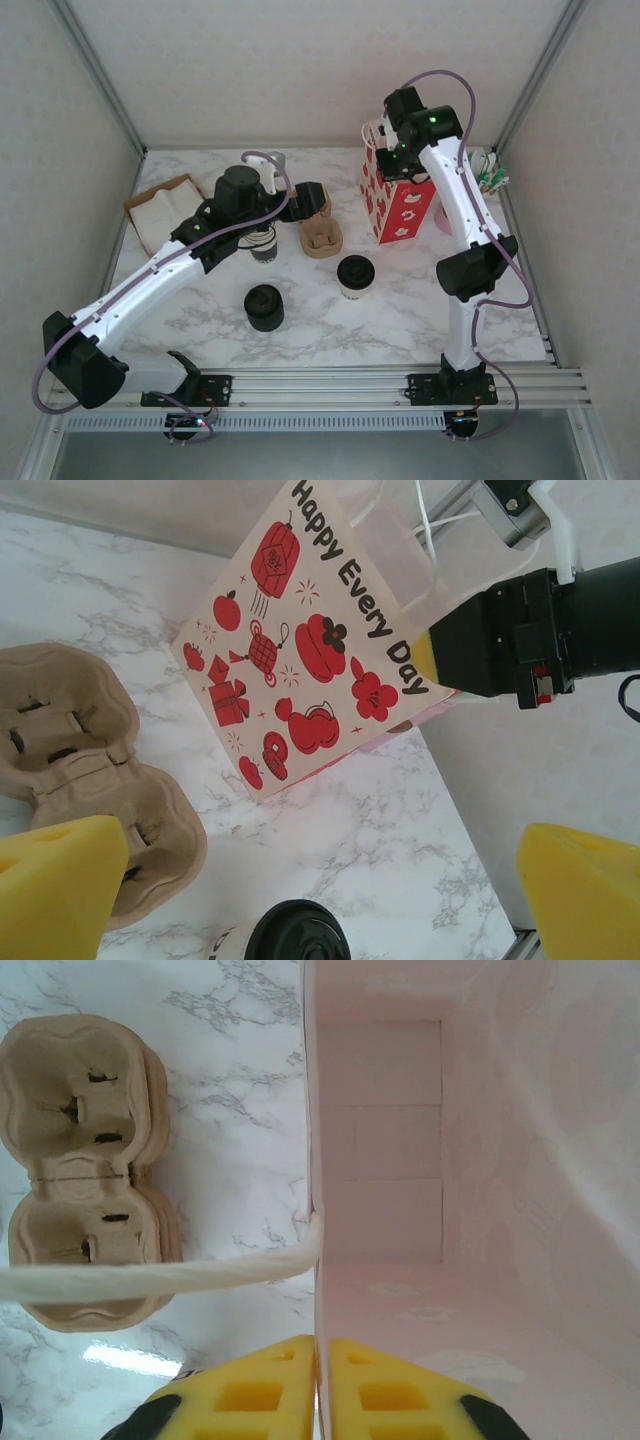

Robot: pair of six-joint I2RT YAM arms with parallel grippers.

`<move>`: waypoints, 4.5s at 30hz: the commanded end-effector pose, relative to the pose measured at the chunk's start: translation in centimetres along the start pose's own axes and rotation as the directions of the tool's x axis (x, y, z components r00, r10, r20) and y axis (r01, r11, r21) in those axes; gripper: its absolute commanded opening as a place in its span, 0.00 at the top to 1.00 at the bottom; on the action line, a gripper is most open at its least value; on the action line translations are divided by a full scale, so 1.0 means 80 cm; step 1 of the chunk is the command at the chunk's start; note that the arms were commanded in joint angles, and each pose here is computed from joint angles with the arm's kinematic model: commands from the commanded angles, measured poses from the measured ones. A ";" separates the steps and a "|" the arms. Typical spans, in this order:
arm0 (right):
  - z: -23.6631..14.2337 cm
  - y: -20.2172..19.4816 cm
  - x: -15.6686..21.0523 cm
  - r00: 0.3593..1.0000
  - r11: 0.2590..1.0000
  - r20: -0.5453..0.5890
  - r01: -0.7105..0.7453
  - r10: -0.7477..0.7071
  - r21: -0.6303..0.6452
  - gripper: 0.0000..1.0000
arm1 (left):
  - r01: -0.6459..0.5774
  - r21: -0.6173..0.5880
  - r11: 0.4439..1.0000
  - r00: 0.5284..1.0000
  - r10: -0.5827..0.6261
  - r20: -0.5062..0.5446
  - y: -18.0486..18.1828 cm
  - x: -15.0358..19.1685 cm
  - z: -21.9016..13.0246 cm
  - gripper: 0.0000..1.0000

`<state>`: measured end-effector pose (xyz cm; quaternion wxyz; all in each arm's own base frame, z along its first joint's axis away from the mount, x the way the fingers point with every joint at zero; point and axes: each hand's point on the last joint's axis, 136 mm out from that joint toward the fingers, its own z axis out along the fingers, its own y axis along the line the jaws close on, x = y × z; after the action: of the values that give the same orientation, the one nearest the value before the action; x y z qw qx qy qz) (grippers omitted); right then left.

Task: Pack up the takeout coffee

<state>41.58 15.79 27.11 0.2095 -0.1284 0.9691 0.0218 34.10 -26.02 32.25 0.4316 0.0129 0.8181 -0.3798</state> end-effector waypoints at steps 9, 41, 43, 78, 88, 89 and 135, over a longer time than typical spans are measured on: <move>-0.022 -0.016 0.031 0.998 0.987 -0.034 0.057 -0.053 0.148 0.94 | -0.016 0.014 1.000 0.999 0.015 0.031 -0.009 -0.022 0.005 0.00; -0.106 -0.036 0.201 0.991 0.935 -0.129 0.069 -0.025 0.348 0.93 | 0.014 0.077 0.997 1.000 -0.014 -0.006 -0.019 -0.014 0.007 0.00; -0.106 -0.032 0.203 0.991 0.937 -0.127 0.071 -0.029 0.342 0.93 | 0.016 0.076 0.997 1.000 -0.016 -0.002 -0.019 -0.013 0.004 0.00; -0.182 0.068 0.172 0.979 0.984 0.196 0.079 -0.047 -0.159 0.43 | 0.093 0.099 0.991 0.993 -0.099 0.061 -0.024 -0.026 -0.020 0.00; -0.214 0.133 0.184 0.962 0.885 0.268 0.169 -0.053 -0.434 0.35 | 0.147 -0.058 0.987 0.981 -0.139 0.132 0.000 -0.046 -0.050 0.00; -0.216 0.145 0.188 0.959 0.875 0.272 0.196 -0.077 -0.443 0.34 | 0.161 -0.074 0.984 0.976 -0.148 0.161 0.006 -0.048 -0.057 0.00; 0.105 0.248 0.032 0.981 0.981 -0.059 0.183 -0.187 -0.067 0.40 | 0.319 -0.156 0.935 0.945 -0.300 0.132 0.260 -0.122 0.033 0.00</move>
<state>36.76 34.67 18.52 0.1631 -0.2230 0.9605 0.0325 48.25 -9.35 23.22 0.3833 -0.1997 0.8313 -0.3496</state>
